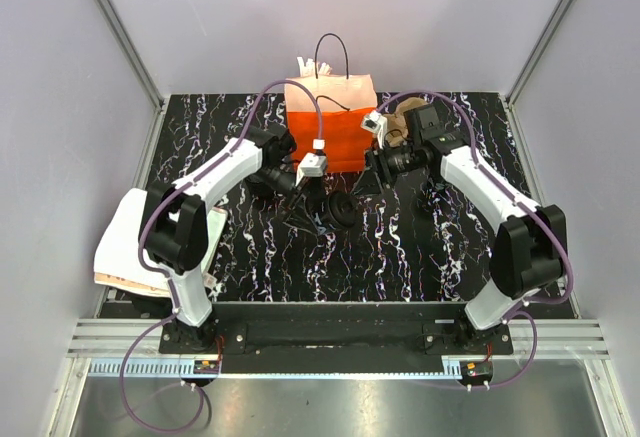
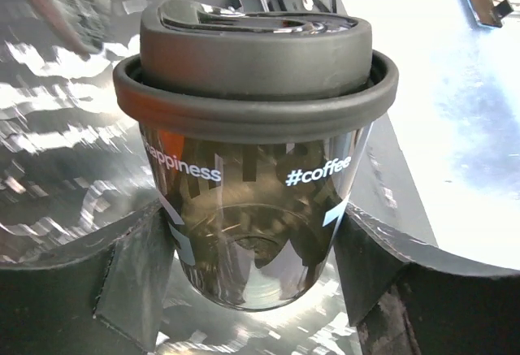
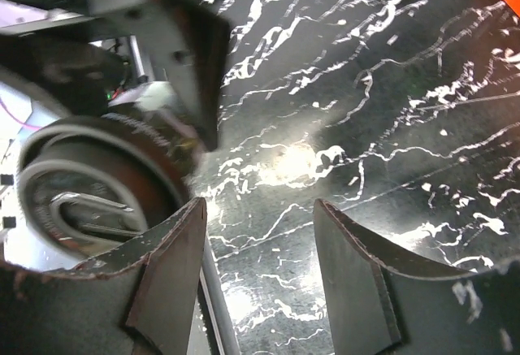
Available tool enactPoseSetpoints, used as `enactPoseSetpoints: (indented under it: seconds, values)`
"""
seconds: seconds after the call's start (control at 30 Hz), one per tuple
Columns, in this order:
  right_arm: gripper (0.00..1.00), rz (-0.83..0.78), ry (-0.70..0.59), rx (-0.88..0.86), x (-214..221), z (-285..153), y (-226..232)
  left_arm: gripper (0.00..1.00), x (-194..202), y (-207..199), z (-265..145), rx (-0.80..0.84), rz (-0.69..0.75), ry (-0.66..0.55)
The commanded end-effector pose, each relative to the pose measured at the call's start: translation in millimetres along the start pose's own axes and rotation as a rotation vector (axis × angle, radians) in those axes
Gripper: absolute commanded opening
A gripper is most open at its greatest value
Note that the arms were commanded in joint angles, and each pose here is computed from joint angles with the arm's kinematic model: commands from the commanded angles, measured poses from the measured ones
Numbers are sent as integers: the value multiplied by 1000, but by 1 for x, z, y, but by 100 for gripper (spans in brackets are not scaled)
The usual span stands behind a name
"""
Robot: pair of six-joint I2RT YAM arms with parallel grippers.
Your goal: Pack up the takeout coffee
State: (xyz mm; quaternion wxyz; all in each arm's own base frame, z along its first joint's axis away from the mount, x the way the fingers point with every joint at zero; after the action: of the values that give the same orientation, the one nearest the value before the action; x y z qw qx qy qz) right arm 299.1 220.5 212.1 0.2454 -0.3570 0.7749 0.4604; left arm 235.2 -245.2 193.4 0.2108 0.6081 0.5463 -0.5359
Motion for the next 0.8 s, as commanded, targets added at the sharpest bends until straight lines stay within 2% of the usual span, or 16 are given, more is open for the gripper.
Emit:
enactPoseSetpoints:
  seconds: [0.0,0.27,0.53,0.77]
  values:
    - [61,-101,-44,-73,-9,-14,31,75,-9,-29,-1,99,-61,-92]
    - [54,-93,-101,117,-23,-28,23,74,-10,-27,-3,92,-69,-90]
    - [52,-45,-111,42,-13,-29,43,74,-11,-24,-7,78,-78,-103]
    - [50,-68,-87,30,0,-16,58,74,-12,-23,-9,71,-83,-102]
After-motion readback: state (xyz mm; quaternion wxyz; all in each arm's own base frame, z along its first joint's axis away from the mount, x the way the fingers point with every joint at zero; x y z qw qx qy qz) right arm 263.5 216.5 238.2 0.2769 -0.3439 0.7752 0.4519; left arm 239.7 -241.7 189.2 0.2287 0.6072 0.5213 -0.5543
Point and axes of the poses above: each gripper's point midway between its finger pads, its own z axis out along the fingers, its own y axis along the line the jaws close on, x = y × z, the point moved 4 cm from there along -z, back along the fingers, and after that the axes turned 2 degrees about z, right-handed, at the moved point
